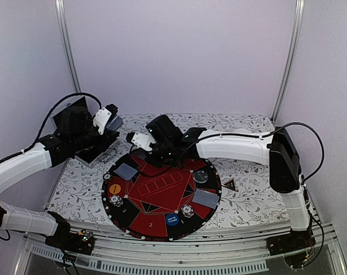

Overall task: Distribute texas hold em gaming equipment
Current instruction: Flop the poker card in the community card area.

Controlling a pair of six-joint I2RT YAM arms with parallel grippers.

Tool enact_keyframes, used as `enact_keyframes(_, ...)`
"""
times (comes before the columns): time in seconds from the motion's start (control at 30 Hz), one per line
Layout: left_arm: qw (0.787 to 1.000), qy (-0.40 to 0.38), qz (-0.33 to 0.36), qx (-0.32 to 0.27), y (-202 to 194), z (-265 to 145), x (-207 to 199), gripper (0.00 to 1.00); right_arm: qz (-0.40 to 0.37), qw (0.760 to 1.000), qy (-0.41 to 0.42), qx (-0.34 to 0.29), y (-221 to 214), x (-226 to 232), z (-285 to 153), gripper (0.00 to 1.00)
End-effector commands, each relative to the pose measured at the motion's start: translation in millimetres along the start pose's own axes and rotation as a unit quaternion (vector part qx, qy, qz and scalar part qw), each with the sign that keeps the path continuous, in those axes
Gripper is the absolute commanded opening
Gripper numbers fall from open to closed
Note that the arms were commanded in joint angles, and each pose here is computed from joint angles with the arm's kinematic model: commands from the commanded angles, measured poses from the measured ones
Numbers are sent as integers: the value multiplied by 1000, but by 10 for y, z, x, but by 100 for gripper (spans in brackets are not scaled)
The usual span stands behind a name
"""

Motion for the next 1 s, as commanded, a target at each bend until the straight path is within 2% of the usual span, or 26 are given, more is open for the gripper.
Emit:
enact_keyframes(0.0, 999, 10, -10, -35, 160, -81, 72, 42, -196, 979, -46, 40, 9, 455, 313, 2)
enact_keyframes(0.13, 999, 10, -10, -37, 162, -93, 78, 42, -265, 961, -50, 58, -99, 687, 544, 2)
enact_keyframes(0.27, 999, 7, -11, -40, 172, -101, 78, 43, -303, 949, -45, 79, -222, 770, 574, 2)
enact_keyframes(0.4, 999, 3, -12, -40, 173, -104, 77, 43, -348, 934, 12, 73, -335, 1041, 526, 2)
enact_keyframes(0.5, 999, 3, -12, -41, 174, -105, 81, 43, -365, 927, 51, 68, -344, 1213, 487, 2)
enact_keyframes(0.67, 999, 0, -12, -41, 173, -105, 76, 43, -394, 913, 70, 74, -336, 1364, 443, 2)
enact_keyframes(0.97, 999, 0, -13, -41, 173, -109, 81, 43, -386, 911, 120, 81, -341, 1548, 434, 2)
Point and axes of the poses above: each gripper's point midway between its finger pads, its own z axis out along the fingers, its own x axis along the line the jaws close on, y = z × x, the point moved 6 cm from there along -z, back along the fingers, and after that the axes turned 11 degrees about -z, right-handed, at the moved point
